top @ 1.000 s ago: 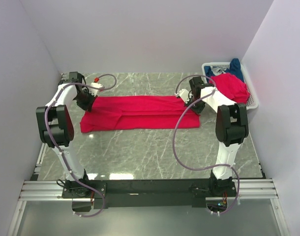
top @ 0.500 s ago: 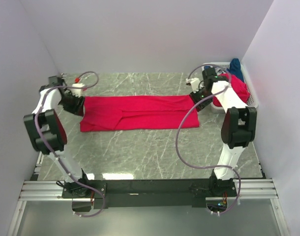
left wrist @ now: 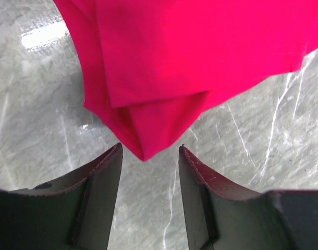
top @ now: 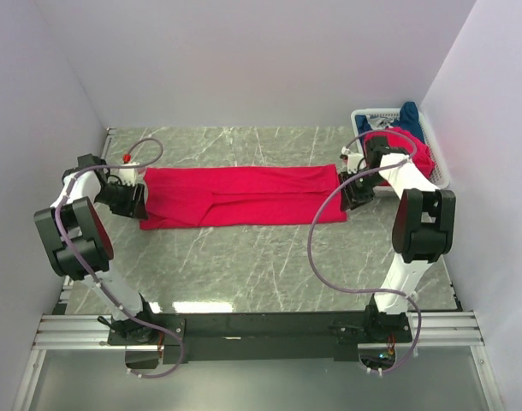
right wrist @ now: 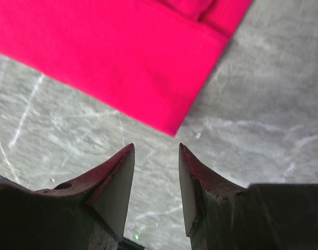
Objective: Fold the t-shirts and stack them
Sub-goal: Fold the tshirt
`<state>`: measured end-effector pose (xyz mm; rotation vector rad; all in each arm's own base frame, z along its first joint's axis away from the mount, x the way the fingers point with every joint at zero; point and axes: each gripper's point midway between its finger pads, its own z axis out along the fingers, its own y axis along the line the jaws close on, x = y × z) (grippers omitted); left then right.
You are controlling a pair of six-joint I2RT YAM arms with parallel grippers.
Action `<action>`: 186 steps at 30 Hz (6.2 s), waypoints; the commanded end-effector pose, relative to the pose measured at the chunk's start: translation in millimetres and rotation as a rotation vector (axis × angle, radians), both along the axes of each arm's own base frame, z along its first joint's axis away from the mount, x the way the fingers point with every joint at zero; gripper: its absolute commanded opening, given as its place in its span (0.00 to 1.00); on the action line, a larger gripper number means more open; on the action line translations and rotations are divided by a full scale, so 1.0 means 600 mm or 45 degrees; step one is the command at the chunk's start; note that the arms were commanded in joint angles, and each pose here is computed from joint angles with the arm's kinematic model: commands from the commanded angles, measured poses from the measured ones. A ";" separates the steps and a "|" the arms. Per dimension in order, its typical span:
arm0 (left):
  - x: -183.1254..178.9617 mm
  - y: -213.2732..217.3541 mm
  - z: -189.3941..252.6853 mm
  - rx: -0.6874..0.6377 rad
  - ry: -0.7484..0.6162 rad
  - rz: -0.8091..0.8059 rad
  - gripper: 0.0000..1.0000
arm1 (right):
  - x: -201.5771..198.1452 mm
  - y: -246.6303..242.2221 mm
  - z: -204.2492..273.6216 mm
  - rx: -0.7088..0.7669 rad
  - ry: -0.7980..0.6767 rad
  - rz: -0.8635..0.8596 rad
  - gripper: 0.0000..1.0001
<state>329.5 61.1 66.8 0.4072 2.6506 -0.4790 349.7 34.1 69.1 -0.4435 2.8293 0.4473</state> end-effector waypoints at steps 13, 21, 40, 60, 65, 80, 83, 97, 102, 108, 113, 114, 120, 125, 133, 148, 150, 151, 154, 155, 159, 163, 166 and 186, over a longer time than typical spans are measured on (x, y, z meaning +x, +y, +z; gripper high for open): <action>-0.004 -0.013 -0.041 -0.082 0.042 0.024 0.48 | 0.017 0.017 -0.051 0.078 0.073 -0.088 0.47; -0.014 -0.021 -0.053 -0.110 0.064 0.027 0.42 | -0.002 0.015 -0.072 0.064 0.133 -0.094 0.49; -0.116 0.021 -0.056 -0.022 0.203 0.083 0.01 | -0.061 -0.045 -0.067 -0.175 0.178 -0.012 0.00; -0.071 -0.002 0.063 -0.313 -0.002 0.206 0.49 | -0.043 0.281 0.166 0.495 -0.186 0.186 0.38; -0.051 -0.008 0.044 -0.380 0.014 0.272 0.56 | -0.065 0.432 0.152 0.675 -0.099 0.296 0.35; -0.031 -0.006 -0.036 -0.196 0.127 0.427 0.48 | -0.137 0.688 0.084 0.907 0.144 0.242 0.54; -0.033 -0.004 -0.044 -0.181 0.130 0.435 0.48 | -0.142 0.714 0.063 0.894 0.173 0.213 0.54; -0.051 -0.011 -0.050 -0.176 0.136 0.407 0.48 | -0.162 0.786 0.014 0.912 0.240 0.205 0.52; -0.054 -0.011 -0.051 -0.171 0.142 0.399 0.48 | -0.160 0.794 -0.008 0.909 0.285 0.183 0.50; -0.054 -0.011 -0.052 -0.175 0.149 0.400 0.48 | -0.161 0.800 -0.019 0.901 0.313 0.173 0.49; -0.050 -0.010 -0.053 -0.183 0.151 0.404 0.48 | -0.177 0.785 -0.032 0.892 0.347 0.145 0.49; -0.049 -0.011 -0.052 -0.184 0.149 0.402 0.48 | -0.182 0.786 -0.034 0.897 0.355 0.147 0.49; -0.051 -0.008 -0.051 -0.167 0.145 0.397 0.48 | -0.197 0.782 -0.057 0.863 0.396 0.132 0.49; -0.052 -0.007 -0.053 -0.165 0.149 0.396 0.48 | -0.191 0.786 -0.056 0.858 0.382 0.123 0.49; -0.051 -0.005 -0.054 -0.158 0.153 0.397 0.50 | -0.206 0.767 -0.080 0.804 0.434 0.076 0.54; -0.046 -0.006 -0.056 -0.169 0.153 0.403 0.50 | -0.175 0.747 -0.099 0.662 0.368 -0.113 0.45; -0.046 -0.005 -0.055 -0.168 0.152 0.403 0.50 | -0.170 0.747 -0.106 0.654 0.366 -0.123 0.45; -0.046 -0.004 -0.055 -0.164 0.153 0.404 0.50 | -0.168 0.745 -0.108 0.650 0.369 -0.130 0.44; -0.047 -0.004 -0.056 -0.162 0.157 0.400 0.50 | -0.159 0.746 -0.109 0.657 0.357 -0.136 0.41; -0.047 -0.005 -0.056 -0.164 0.157 0.397 0.49 | -0.154 0.748 -0.107 0.662 0.348 -0.136 0.40; -0.045 -0.006 -0.054 -0.175 0.155 0.395 0.46 | -0.144 0.754 -0.092 0.686 0.313 -0.101 0.31; -0.044 -0.007 -0.049 -0.180 0.152 0.384 0.45 | -0.137 0.759 -0.075 0.716 0.277 -0.078 0.20; -0.044 -0.008 -0.044 -0.186 0.148 0.381 0.42 | -0.134 0.764 -0.064 0.730 0.256 -0.065 0.09; -0.014 -0.001 0.007 -0.179 0.046 0.356 0.01 | -0.101 0.783 0.043 0.904 0.095 0.019 0.00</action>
